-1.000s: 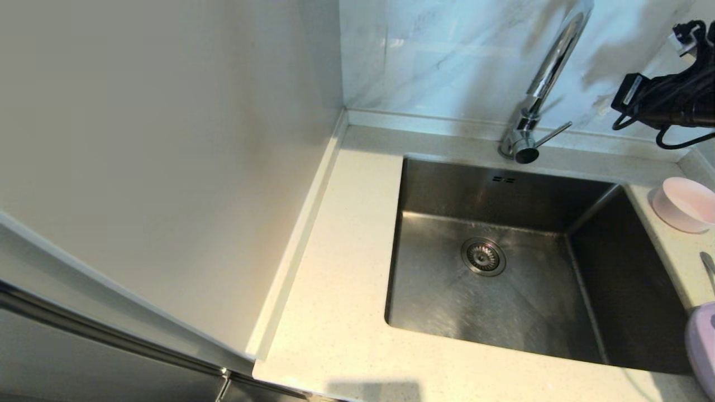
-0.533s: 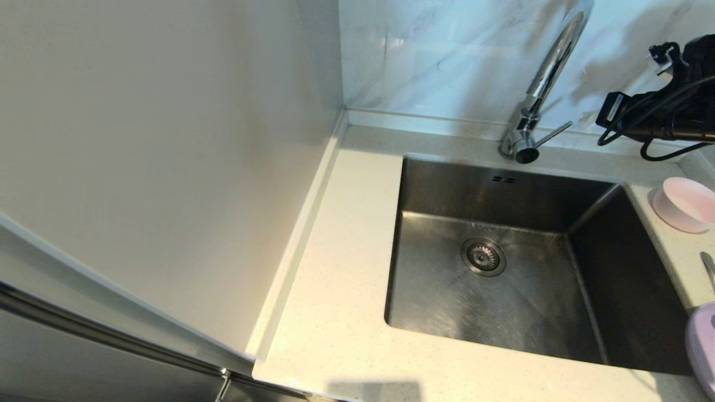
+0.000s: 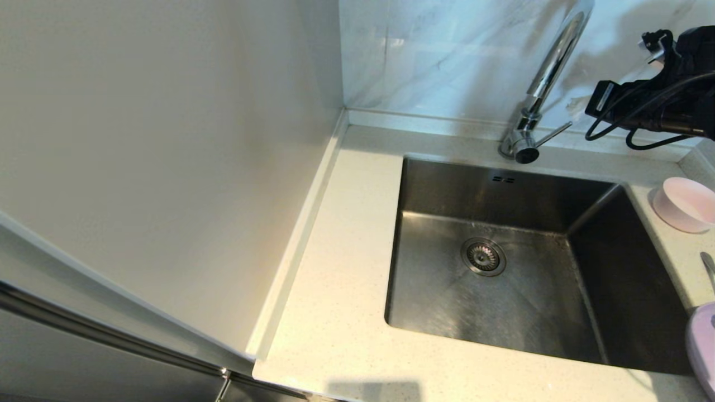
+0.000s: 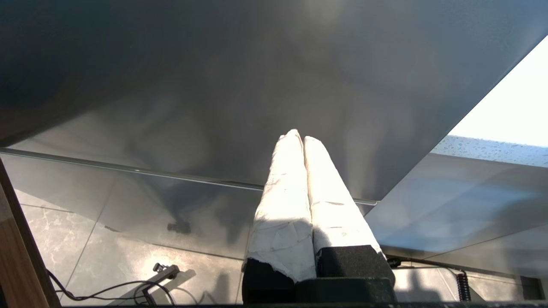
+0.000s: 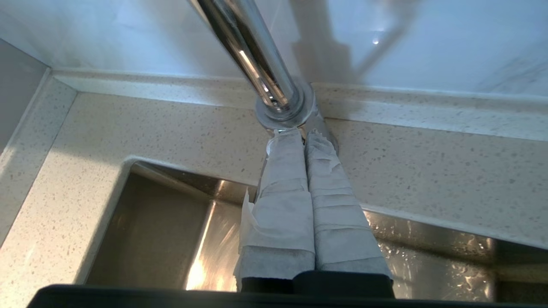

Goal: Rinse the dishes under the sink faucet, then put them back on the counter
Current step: Turn on the faucet

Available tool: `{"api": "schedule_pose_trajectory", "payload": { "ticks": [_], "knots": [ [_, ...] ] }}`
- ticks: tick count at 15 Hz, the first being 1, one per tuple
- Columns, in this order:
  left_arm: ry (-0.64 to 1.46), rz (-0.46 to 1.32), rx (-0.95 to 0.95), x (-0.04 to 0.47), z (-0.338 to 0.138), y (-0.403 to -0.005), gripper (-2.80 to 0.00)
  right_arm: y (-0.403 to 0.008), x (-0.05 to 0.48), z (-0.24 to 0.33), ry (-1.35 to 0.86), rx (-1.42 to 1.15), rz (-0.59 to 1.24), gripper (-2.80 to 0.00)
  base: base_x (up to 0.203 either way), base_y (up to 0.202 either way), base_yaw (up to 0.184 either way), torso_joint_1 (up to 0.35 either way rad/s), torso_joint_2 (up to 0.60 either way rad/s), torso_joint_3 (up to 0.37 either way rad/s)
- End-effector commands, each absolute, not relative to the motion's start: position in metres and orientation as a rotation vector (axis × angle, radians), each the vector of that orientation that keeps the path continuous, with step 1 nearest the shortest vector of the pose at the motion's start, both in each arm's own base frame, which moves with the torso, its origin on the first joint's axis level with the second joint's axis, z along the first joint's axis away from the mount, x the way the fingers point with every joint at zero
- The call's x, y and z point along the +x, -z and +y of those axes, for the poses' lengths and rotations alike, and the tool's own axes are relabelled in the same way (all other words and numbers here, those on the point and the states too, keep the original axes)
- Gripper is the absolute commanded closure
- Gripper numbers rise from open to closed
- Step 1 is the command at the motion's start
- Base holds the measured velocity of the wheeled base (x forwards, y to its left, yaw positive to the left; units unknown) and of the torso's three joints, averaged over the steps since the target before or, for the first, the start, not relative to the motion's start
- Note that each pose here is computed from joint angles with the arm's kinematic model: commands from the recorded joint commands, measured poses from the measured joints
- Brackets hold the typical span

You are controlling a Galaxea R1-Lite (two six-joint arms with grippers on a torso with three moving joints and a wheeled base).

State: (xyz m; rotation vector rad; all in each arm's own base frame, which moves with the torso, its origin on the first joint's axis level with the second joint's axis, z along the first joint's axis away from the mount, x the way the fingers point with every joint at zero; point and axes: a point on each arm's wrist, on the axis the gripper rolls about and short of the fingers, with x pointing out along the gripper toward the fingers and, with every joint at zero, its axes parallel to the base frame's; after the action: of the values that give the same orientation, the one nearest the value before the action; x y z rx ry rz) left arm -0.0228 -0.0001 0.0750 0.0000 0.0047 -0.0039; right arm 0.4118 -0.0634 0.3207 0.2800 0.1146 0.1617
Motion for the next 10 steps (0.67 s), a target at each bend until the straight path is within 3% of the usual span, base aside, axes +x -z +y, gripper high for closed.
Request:
{"api": "schedule_pose_trajectory", "payload": {
  "ticks": [1, 10],
  "knots": [
    [0.003, 0.005, 0.0, -0.023, 0.0, -0.075, 0.0, -0.316, 0.416, -0.062, -0.168, 0.282, 0.125, 0.0, 0.0, 0.0, 0.0, 0.0, 0.0, 0.0],
    [0.004, 0.005, 0.0, -0.023, 0.0, -0.075, 0.0, -0.308, 0.416, -0.068, -0.237, 0.257, 0.165, 0.0, 0.0, 0.0, 0.0, 0.0, 0.0, 0.0]
  ]
}}
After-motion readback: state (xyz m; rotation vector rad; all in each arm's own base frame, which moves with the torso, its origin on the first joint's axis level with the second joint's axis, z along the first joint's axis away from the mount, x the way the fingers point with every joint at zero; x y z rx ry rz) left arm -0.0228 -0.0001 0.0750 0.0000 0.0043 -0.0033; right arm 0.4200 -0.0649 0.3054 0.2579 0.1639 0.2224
